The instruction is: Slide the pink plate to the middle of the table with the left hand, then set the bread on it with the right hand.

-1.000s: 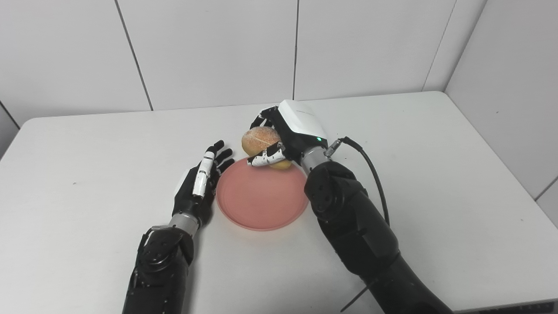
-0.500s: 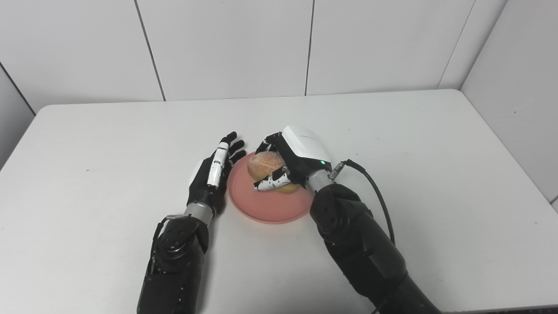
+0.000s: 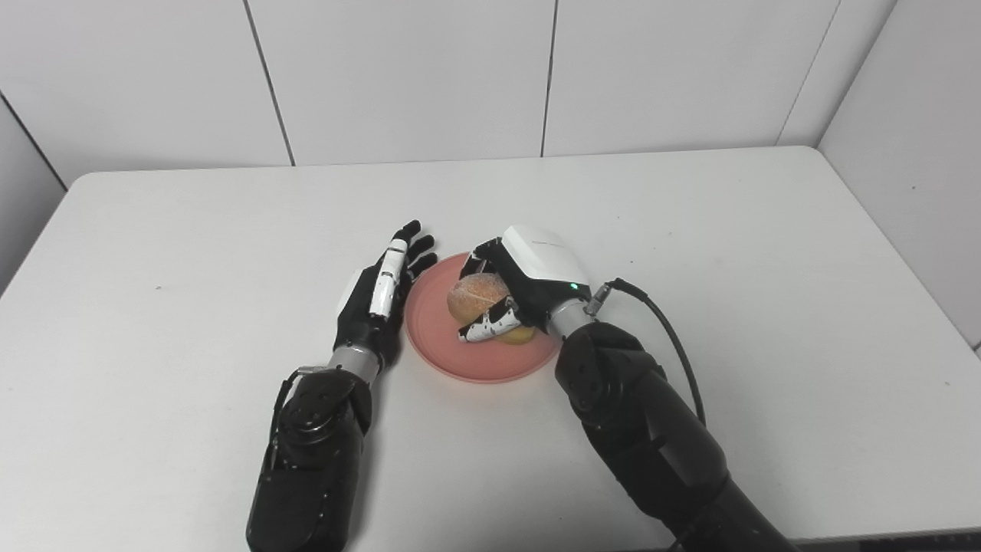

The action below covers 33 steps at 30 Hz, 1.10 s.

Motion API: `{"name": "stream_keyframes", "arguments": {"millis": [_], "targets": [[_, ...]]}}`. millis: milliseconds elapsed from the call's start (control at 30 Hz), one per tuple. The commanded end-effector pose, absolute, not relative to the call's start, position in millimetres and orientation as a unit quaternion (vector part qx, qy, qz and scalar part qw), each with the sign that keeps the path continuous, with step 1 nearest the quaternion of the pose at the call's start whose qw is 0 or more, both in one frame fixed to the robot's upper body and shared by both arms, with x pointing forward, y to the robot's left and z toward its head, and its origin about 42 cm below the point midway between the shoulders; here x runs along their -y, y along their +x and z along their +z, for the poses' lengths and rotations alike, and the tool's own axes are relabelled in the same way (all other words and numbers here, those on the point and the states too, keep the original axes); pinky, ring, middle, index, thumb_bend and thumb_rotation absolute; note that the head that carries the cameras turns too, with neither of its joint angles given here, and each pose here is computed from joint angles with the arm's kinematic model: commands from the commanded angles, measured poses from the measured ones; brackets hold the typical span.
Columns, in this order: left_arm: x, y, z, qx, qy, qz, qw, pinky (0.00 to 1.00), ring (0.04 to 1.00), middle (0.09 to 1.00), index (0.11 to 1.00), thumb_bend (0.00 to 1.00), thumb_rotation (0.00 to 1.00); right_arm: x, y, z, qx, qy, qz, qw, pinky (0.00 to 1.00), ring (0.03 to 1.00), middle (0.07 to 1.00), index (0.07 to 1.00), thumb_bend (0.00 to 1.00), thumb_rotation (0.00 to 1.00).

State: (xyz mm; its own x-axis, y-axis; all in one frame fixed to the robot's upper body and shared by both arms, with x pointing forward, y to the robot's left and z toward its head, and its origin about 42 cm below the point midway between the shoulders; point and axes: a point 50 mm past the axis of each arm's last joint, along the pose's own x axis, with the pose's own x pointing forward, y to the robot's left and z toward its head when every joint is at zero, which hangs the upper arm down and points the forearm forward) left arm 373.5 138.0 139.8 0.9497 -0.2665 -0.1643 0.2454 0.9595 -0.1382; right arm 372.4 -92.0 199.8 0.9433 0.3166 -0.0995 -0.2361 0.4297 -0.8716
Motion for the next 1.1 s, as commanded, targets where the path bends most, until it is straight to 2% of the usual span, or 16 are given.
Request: {"name": "stream_keyframes", "arguments": {"millis": [0, 67, 233, 433, 467, 500, 600, 667, 867, 900, 1000, 1067], "targets": [[-132, 369, 132, -0.118, -0.056, -0.140, 0.982, 0.89, 0.911, 0.918, 0.913, 0.33, 1.00, 87, 378, 218, 0.067, -0.511, 0.152, 0.844, 0.29, 0.373, 0.467, 0.490, 0.51, 0.14], [-132, 369, 133, -0.117, -0.058, -0.140, 0.981, 0.88, 0.903, 0.908, 0.902, 0.33, 1.00, 87, 379, 218, 0.068, -0.511, 0.155, 0.843, 0.34, 0.431, 0.513, 0.491, 0.51, 0.14], [-132, 368, 133, -0.116, -0.060, -0.141, 0.981, 0.87, 0.897, 0.902, 0.896, 0.33, 1.00, 88, 379, 219, 0.069, -0.510, 0.161, 0.842, 0.38, 0.463, 0.533, 0.491, 0.51, 0.15], [-132, 369, 134, -0.119, -0.060, -0.140, 0.981, 0.88, 0.900, 0.904, 0.902, 0.33, 1.00, 87, 379, 219, 0.061, -0.517, 0.166, 0.837, 0.44, 0.540, 0.599, 0.493, 0.52, 0.15], [-132, 369, 134, -0.119, -0.060, -0.140, 0.981, 0.87, 0.900, 0.904, 0.903, 0.33, 1.00, 87, 379, 219, 0.060, -0.520, 0.167, 0.835, 0.47, 0.581, 0.639, 0.601, 0.61, 0.19], [-132, 369, 134, -0.120, -0.060, -0.139, 0.981, 0.87, 0.900, 0.904, 0.904, 0.33, 1.00, 87, 379, 219, 0.059, -0.522, 0.168, 0.834, 0.50, 0.607, 0.664, 0.650, 0.66, 0.21], [-132, 369, 134, -0.122, -0.062, -0.141, 0.981, 0.88, 0.911, 0.917, 0.914, 0.33, 1.00, 87, 378, 220, 0.062, -0.523, 0.168, 0.833, 0.55, 0.671, 0.724, 0.720, 0.70, 0.25], [-132, 369, 134, -0.122, -0.065, -0.142, 0.980, 0.89, 0.926, 0.935, 0.924, 0.33, 1.00, 87, 377, 221, 0.061, -0.523, 0.168, 0.833, 0.60, 0.721, 0.773, 0.753, 0.73, 0.32], [-131, 369, 134, -0.128, -0.067, -0.138, 0.980, 0.91, 0.946, 0.951, 0.922, 0.32, 1.00, 87, 374, 225, 0.070, -0.511, 0.166, 0.840, 0.68, 0.792, 0.837, 0.817, 0.81, 0.49], [-131, 369, 134, -0.129, -0.066, -0.138, 0.980, 0.91, 0.946, 0.950, 0.922, 0.32, 1.00, 87, 374, 225, 0.073, -0.509, 0.164, 0.842, 0.73, 0.819, 0.853, 0.840, 0.83, 0.57], [-131, 369, 135, -0.124, -0.058, -0.145, 0.980, 0.92, 0.954, 0.961, 0.931, 0.30, 1.00, 88, 371, 232, 0.092, -0.508, 0.164, 0.841, 0.80, 0.861, 0.894, 0.889, 0.88, 0.69], [-132, 369, 135, -0.121, -0.058, -0.148, 0.980, 0.92, 0.956, 0.963, 0.933, 0.30, 1.00, 89, 369, 234, 0.098, -0.508, 0.165, 0.840, 0.82, 0.870, 0.904, 0.898, 0.89, 0.70]]}}
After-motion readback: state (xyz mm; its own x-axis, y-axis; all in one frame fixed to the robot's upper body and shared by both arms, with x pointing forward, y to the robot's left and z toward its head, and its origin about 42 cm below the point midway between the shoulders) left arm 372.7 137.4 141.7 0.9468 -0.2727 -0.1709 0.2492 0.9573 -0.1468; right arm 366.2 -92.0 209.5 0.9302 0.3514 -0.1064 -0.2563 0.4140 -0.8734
